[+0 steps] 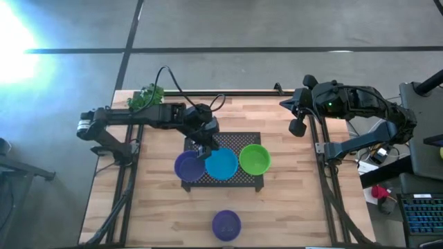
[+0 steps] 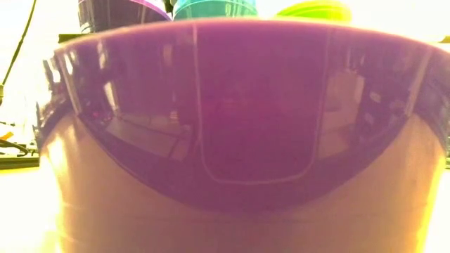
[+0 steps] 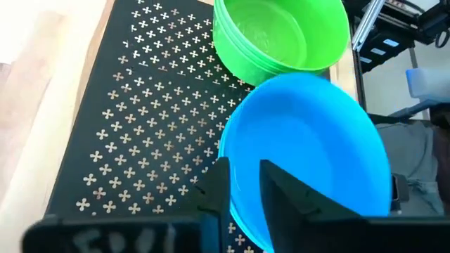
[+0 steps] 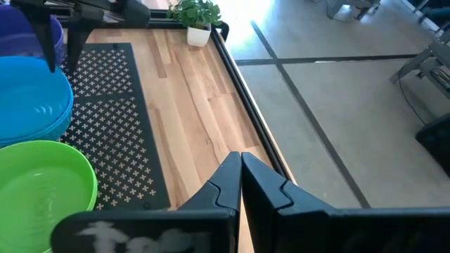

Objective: Pick & Place Mini bowls
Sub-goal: Stack the light blue bowl on the blue bowl on the shelf, then stack the violet bowl on the violet bowl on the shelf

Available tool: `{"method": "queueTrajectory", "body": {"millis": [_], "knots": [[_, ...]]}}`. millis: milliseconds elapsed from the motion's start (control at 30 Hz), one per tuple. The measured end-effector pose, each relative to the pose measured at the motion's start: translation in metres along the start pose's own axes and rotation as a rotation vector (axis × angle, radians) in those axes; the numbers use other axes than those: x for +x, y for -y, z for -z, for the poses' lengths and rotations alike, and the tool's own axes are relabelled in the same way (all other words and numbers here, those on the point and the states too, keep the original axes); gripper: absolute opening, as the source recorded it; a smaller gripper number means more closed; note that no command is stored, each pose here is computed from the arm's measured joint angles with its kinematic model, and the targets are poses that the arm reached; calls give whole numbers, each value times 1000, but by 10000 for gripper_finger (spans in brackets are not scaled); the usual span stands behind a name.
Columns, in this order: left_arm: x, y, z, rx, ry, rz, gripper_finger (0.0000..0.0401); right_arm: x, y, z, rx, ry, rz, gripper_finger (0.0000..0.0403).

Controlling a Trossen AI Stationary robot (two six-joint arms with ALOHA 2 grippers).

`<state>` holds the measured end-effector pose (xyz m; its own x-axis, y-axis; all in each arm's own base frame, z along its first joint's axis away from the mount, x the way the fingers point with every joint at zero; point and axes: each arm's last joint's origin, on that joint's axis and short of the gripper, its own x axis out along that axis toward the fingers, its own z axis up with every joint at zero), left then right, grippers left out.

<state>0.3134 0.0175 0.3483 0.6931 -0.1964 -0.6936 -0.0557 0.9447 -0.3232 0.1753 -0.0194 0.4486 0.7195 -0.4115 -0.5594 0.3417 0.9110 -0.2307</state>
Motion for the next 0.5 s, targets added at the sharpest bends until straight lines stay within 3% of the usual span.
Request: {"method": "queueTrajectory", "body": {"millis": [500], "knots": [[-20,20,-16,130,72,31,87,0,0,0,1,0,0,8]]}}
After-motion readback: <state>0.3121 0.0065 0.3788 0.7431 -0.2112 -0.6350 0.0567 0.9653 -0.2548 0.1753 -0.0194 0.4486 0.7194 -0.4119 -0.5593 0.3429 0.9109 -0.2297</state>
